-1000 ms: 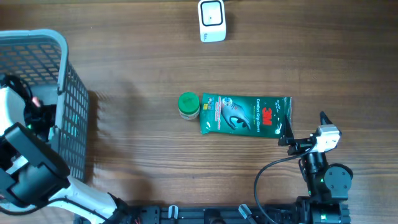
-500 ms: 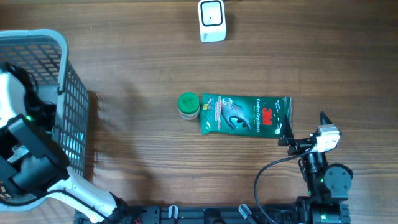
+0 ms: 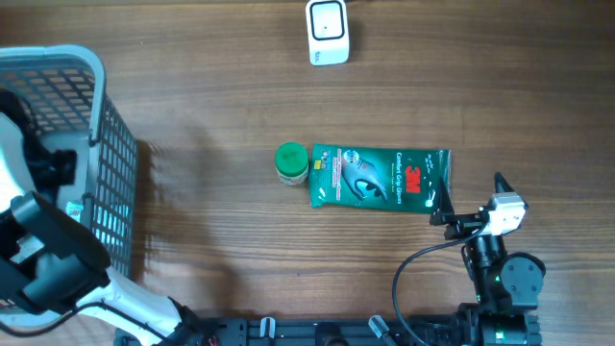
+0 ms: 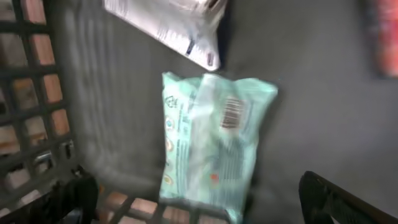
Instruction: Scan the item barcode
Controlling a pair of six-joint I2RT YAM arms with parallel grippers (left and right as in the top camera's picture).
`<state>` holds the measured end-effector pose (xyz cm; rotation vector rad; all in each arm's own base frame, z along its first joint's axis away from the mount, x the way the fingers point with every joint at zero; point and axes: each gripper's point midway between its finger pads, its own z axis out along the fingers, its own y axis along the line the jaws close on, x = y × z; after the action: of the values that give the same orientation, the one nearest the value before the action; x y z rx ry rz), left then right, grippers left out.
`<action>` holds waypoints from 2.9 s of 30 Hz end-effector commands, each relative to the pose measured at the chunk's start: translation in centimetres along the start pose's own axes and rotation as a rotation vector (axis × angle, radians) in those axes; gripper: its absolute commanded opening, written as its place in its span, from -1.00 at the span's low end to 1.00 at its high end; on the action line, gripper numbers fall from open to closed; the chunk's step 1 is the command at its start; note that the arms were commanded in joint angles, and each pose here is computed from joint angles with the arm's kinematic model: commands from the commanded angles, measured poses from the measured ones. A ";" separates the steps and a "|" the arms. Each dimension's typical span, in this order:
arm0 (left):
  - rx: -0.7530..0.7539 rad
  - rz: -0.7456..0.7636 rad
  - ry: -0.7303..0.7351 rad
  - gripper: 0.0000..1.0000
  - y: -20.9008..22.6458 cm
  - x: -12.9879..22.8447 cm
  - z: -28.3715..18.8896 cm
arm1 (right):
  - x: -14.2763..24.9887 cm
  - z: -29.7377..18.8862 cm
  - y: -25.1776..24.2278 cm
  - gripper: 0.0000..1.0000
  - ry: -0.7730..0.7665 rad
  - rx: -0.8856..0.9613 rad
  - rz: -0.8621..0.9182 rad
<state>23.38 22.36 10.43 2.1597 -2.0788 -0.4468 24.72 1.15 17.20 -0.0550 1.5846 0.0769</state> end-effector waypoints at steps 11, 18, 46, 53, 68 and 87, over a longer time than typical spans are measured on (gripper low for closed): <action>0.036 0.073 0.069 0.92 -0.3 5.3 12.4 | -0.2 0.0 0.0 0.99 -0.008 0.005 -0.012; 0.079 0.061 0.041 0.14 -0.1 4.2 8.7 | -0.2 0.0 0.0 1.00 -0.008 0.005 -0.011; 0.684 -0.059 -0.511 1.00 13.9 3.1 -27.4 | -0.2 0.0 0.0 0.99 -0.008 0.005 -0.011; 0.331 -0.037 -0.368 1.00 8.8 1.2 -15.4 | -0.2 0.0 0.0 1.00 -0.008 0.005 -0.012; 0.225 0.163 -0.120 1.00 3.6 5.7 5.6 | -0.2 0.0 0.0 0.99 -0.008 0.005 -0.012; 0.183 0.033 -0.037 1.00 4.7 2.8 7.5 | -0.2 0.0 0.0 0.99 -0.008 0.005 -0.011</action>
<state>21.23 18.78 6.99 2.2743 -2.4543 -0.1611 24.72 1.15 17.20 -0.0550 1.5846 0.0769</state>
